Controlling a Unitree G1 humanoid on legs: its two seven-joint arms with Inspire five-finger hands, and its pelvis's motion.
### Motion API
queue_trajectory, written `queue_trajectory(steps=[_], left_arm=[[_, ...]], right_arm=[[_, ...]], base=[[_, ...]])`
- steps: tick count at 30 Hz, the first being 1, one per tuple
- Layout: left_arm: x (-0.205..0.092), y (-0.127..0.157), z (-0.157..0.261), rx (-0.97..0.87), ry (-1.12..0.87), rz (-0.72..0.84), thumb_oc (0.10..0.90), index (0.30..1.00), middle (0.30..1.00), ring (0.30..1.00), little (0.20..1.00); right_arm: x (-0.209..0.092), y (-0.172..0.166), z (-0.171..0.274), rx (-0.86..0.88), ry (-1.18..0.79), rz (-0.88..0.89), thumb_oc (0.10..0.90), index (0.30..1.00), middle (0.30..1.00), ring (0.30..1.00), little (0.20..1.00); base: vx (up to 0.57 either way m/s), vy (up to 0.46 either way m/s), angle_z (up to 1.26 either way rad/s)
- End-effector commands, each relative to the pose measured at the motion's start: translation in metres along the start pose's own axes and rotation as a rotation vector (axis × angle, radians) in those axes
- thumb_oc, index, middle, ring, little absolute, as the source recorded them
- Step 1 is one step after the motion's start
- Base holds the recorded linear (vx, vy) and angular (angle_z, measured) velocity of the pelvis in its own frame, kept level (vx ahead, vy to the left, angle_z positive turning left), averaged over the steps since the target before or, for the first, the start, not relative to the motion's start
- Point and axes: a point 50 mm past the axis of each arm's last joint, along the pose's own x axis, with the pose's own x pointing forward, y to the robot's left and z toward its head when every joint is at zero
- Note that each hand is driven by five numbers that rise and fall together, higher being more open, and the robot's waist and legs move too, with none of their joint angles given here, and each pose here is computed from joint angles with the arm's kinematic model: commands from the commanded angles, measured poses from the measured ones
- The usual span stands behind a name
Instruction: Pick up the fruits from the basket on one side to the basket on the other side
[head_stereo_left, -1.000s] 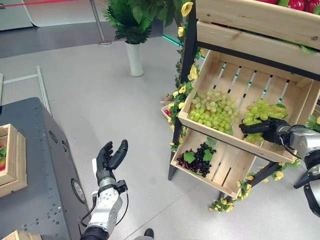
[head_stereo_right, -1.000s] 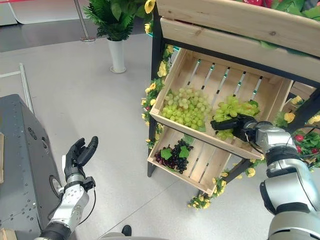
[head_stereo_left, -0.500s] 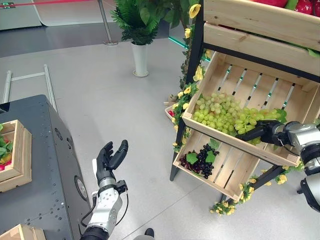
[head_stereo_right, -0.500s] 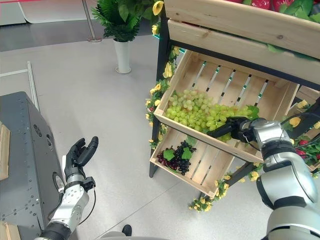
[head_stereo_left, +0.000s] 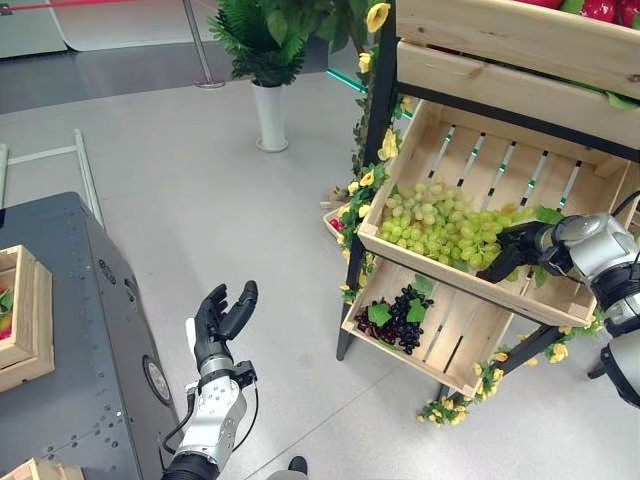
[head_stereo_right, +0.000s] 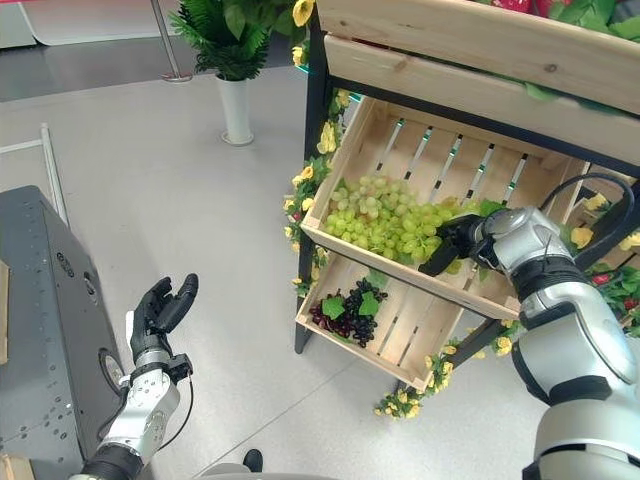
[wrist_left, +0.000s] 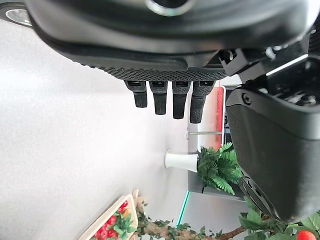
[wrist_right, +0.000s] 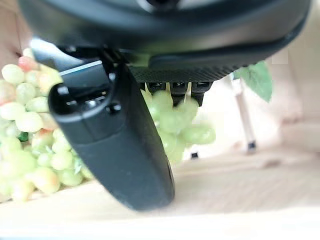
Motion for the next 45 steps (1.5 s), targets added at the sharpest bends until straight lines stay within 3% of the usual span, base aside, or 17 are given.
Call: queue_trajectory(steps=[1, 15, 22, 25, 27, 28, 29, 32, 36, 41, 43, 45], left_arm=[[0.016, -0.023, 0.061, -0.020, -0.272, -0.095, 0.800, 0.900, 0.900, 0.900, 0.900], [0.014, -0.010, 0.066, -0.020, -0.278, -0.070, 0.800, 0.900, 0.900, 0.900, 0.900], [0.013, -0.011, 0.067, -0.022, -0.274, -0.073, 0.800, 0.900, 0.900, 0.900, 0.900], [0.014, -0.011, 0.069, -0.023, -0.274, -0.073, 0.800, 0.900, 0.900, 0.900, 0.900], [0.014, -0.012, 0.068, -0.023, -0.278, -0.079, 0.800, 0.900, 0.900, 0.900, 0.900], [0.014, -0.012, 0.068, -0.022, -0.277, -0.080, 0.800, 0.900, 0.900, 0.900, 0.900], [0.014, -0.012, 0.065, -0.023, -0.264, -0.080, 0.800, 0.900, 0.900, 0.900, 0.900], [0.014, -0.012, 0.055, -0.035, -0.216, -0.075, 0.800, 0.900, 0.900, 0.900, 0.900], [0.013, -0.014, 0.040, -0.068, -0.149, -0.077, 0.800, 0.900, 0.900, 0.900, 0.900], [0.005, -0.015, 0.014, -0.134, -0.054, -0.073, 0.800, 0.900, 0.900, 0.900, 0.900], [0.003, -0.014, 0.004, -0.145, -0.026, -0.061, 0.800, 0.900, 0.900, 0.900, 0.900], [0.002, -0.014, -0.001, -0.124, -0.016, -0.054, 0.800, 0.900, 0.900, 0.900, 0.900]], right_arm=[[-0.089, -0.096, 0.037, -0.112, -0.052, -0.513, 0.800, 0.900, 0.900, 0.900, 0.900], [-0.147, -0.115, 0.055, -0.296, -0.042, -0.800, 0.800, 0.900, 0.900, 0.900, 0.900], [-0.143, -0.100, 0.068, -0.333, -0.131, -0.795, 0.800, 0.900, 0.900, 0.900, 0.900], [-0.138, -0.088, 0.080, -0.283, -0.281, -0.761, 0.800, 0.900, 0.900, 0.900, 0.900], [-0.133, -0.068, 0.098, -0.174, -0.517, -0.690, 0.800, 0.900, 0.900, 0.900, 0.900], [-0.132, -0.065, 0.099, -0.160, -0.540, -0.672, 0.800, 0.900, 0.900, 0.900, 0.900], [-0.127, -0.045, 0.109, -0.056, -0.710, -0.561, 0.800, 0.900, 0.900, 0.900, 0.900], [-0.115, -0.012, 0.108, 0.126, -0.906, -0.439, 0.800, 0.900, 0.900, 0.900, 0.900], [-0.100, 0.019, 0.105, 0.331, -1.062, -0.306, 0.800, 0.900, 0.900, 0.900, 0.900], [-0.085, 0.071, 0.101, 0.643, -1.267, -0.020, 0.800, 0.900, 0.900, 0.900, 0.900], [-0.085, 0.092, 0.101, 0.868, -1.422, 0.125, 0.800, 0.900, 0.900, 0.900, 0.900], [-0.085, 0.103, 0.101, 0.982, -1.501, 0.217, 0.800, 0.900, 0.900, 0.900, 0.900]], base=[[0.01, 0.005, -0.04], [0.01, 0.002, -0.06], [0.00, -0.004, -0.08], [0.00, -0.004, -0.03], [0.00, 0.000, 0.00], [0.00, 0.000, 0.00], [0.00, 0.000, 0.00], [0.00, 0.000, 0.00], [0.00, 0.000, 0.00], [0.01, -0.023, 0.04], [0.01, -0.005, 0.02], [0.00, 0.000, 0.00]])
